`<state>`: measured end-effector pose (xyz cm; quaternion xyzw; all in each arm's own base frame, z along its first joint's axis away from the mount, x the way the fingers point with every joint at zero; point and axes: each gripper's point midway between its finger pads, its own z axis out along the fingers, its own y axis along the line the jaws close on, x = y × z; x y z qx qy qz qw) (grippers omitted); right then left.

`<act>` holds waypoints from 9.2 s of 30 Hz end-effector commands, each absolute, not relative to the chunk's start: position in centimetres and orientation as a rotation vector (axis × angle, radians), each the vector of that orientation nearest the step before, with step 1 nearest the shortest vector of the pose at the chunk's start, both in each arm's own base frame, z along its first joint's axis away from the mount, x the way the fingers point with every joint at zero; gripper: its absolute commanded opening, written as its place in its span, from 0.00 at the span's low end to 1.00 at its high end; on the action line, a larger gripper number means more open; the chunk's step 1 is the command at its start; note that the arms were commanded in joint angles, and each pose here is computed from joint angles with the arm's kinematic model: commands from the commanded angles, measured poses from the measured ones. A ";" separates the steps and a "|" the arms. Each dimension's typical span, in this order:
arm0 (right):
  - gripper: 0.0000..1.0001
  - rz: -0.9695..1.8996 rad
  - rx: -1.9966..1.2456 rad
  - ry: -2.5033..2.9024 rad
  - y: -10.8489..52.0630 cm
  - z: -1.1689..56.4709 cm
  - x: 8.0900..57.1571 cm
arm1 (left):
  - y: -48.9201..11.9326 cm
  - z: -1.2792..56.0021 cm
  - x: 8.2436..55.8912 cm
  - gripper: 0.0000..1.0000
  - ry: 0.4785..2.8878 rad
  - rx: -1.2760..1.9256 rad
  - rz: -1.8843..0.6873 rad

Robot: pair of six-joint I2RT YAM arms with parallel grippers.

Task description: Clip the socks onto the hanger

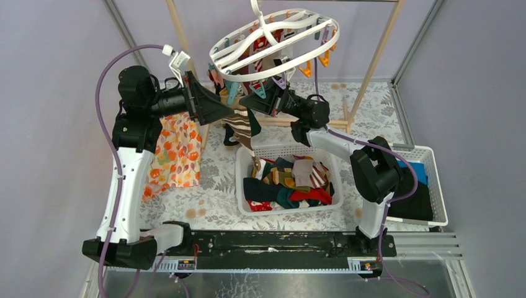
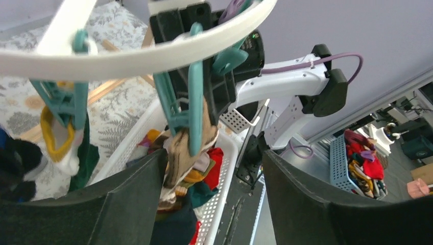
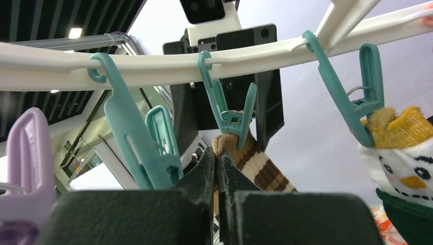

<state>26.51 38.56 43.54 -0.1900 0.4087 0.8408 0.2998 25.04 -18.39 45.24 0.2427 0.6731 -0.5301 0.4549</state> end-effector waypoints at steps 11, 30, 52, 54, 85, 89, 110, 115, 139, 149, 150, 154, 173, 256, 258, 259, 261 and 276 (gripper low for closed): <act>0.36 2.118 -0.551 0.907 35.6 46.5 23.5 | -17.9 43.0 26.2 0.07 1.703 0.570 -1.243; 0.67 1.710 -0.411 0.890 32.6 45.3 25.4 | -17.7 44.4 24.9 0.03 1.676 0.580 -1.227; 0.82 1.623 -0.406 0.883 33.3 46.3 28.4 | -17.7 45.0 23.9 0.03 1.657 0.616 -1.206; 0.85 1.616 -0.389 0.900 33.1 45.8 28.9 | -17.7 45.1 23.9 0.03 1.656 0.616 -1.204; 0.03 1.679 -0.424 0.784 32.6 48.5 27.5 | -17.0 45.0 24.8 0.12 1.672 0.565 -1.116; 0.00 1.625 -0.405 0.827 33.4 48.1 27.7 | -16.2 45.3 25.7 0.41 1.674 0.499 -1.032; 0.00 1.109 -0.303 1.044 38.0 44.4 29.7 | -16.9 48.3 28.1 0.90 1.650 0.353 -1.094; 0.00 1.093 -0.314 1.040 38.5 44.6 29.4 | -17.3 48.1 29.8 0.90 1.652 0.290 -1.132; 0.00 1.101 -0.309 1.051 40.2 44.3 29.4 | -18.9 46.7 31.7 0.68 1.684 0.204 -1.145; 0.07 1.095 -0.316 1.095 40.4 43.6 29.4 | -18.5 46.6 32.7 0.23 1.679 0.161 -1.106; 0.12 1.092 -0.309 1.099 40.2 43.6 29.5 | -18.4 46.5 32.8 0.19 1.681 0.159 -1.102; 0.46 1.076 -0.267 1.126 39.1 43.1 29.6 | -18.4 46.1 32.6 0.07 1.693 0.167 -1.095; 1.00 0.691 -0.084 1.888 24.1 24.7 23.5 | -18.4 46.0 31.4 0.01 1.692 0.246 -1.068; 0.70 0.989 -0.655 2.257 33.1 21.3 14.2 | -18.6 46.6 30.5 0.01 1.690 0.277 -1.084; 0.79 1.016 -0.515 2.254 31.9 21.6 16.0 | -18.6 46.4 30.6 0.01 1.693 0.277 -1.083; 0.81 1.037 -0.448 2.262 31.2 21.5 16.8 | -18.6 46.5 30.6 0.01 1.693 0.277 -1.086; 0.82 1.054 -0.295 2.280 29.9 20.7 18.5 | -18.7 46.7 30.5 0.01 1.688 0.278 -1.091; 0.77 1.265 0.094 2.431 29.8 14.1 22.5 | -18.7 46.7 30.4 0.01 1.686 0.285 -1.096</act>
